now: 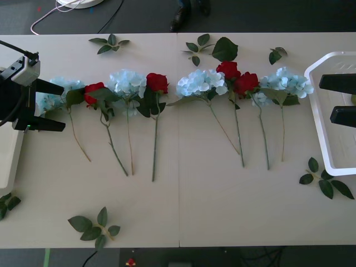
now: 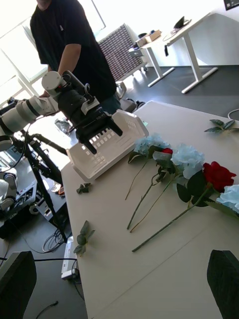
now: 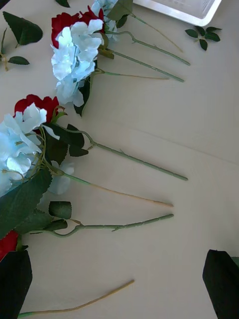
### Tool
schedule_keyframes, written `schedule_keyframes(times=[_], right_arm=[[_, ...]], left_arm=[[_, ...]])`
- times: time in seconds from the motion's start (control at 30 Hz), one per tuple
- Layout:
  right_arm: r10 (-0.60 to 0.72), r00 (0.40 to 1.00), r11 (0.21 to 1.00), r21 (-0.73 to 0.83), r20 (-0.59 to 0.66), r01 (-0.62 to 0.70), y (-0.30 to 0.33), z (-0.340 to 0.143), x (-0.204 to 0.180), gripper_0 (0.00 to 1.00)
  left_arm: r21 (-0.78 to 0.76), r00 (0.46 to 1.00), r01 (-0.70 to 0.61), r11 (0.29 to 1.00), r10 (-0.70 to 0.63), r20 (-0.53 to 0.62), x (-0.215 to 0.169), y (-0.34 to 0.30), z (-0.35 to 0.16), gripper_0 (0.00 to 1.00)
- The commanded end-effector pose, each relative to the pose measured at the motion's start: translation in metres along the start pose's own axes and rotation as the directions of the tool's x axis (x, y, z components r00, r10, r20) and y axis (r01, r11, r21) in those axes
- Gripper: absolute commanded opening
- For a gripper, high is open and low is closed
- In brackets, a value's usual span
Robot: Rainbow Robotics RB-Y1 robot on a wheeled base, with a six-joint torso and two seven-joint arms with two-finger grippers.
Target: Place the red flowers into the right box and the blue flowers into the left box. If a person shows an open palm, hand one flower to the person first, then continue sorting.
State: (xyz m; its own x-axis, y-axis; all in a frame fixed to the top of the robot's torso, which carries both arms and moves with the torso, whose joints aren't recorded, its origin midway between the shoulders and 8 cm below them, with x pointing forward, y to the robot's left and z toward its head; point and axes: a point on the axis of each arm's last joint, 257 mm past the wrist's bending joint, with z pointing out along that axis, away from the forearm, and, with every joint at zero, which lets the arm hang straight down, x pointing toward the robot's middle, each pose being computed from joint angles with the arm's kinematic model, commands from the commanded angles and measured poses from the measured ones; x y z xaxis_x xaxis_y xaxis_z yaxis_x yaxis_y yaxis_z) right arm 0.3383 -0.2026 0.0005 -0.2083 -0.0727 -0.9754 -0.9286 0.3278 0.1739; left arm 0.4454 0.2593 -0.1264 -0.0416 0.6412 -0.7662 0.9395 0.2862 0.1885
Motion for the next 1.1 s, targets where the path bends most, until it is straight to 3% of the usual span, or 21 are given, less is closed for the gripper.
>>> schedule_keyframes(times=[0.03, 0.33, 0.7, 0.83, 1.0, 1.1], right_arm=[[-0.049, 0.998, 0.999, -0.010, -0.037, 0.049, 0.009, -0.003, -0.003, 1.00], [0.021, 0.998, 0.998, 0.068, -0.058, -0.017, -0.011, -0.007, 0.028, 1.00], [0.197, 0.978, 0.893, 0.425, -0.067, -0.151, -0.099, -0.009, 0.068, 1.00], [0.309, 0.950, 0.796, 0.559, -0.047, -0.231, -0.132, -0.015, 0.092, 1.00], [0.468, 0.883, 0.652, 0.667, 0.020, -0.361, -0.162, -0.019, 0.122, 1.00], [0.540, 0.840, 0.568, 0.712, 0.056, -0.413, -0.181, -0.019, 0.143, 1.00]], left_arm=[[0.067, 0.984, 0.177, 0.982, -0.179, 0.022, 0.033, -0.030, 0.023, 1.00], [0.041, 0.986, 0.166, 0.985, -0.166, 0.016, 0.029, -0.019, 0.007, 1.00], [-0.095, 0.983, 0.137, 0.986, -0.147, -0.108, 0.038, 0.022, -0.036, 1.00], [-0.176, 0.915, 0.319, 0.931, -0.351, -0.199, 0.049, 0.036, -0.031, 1.00], [-0.279, 0.805, 0.516, 0.810, -0.570, -0.166, 0.060, 0.048, -0.013, 1.00], [-0.325, 0.708, 0.623, 0.711, -0.690, -0.153, 0.070, 0.051, -0.004, 1.00]])
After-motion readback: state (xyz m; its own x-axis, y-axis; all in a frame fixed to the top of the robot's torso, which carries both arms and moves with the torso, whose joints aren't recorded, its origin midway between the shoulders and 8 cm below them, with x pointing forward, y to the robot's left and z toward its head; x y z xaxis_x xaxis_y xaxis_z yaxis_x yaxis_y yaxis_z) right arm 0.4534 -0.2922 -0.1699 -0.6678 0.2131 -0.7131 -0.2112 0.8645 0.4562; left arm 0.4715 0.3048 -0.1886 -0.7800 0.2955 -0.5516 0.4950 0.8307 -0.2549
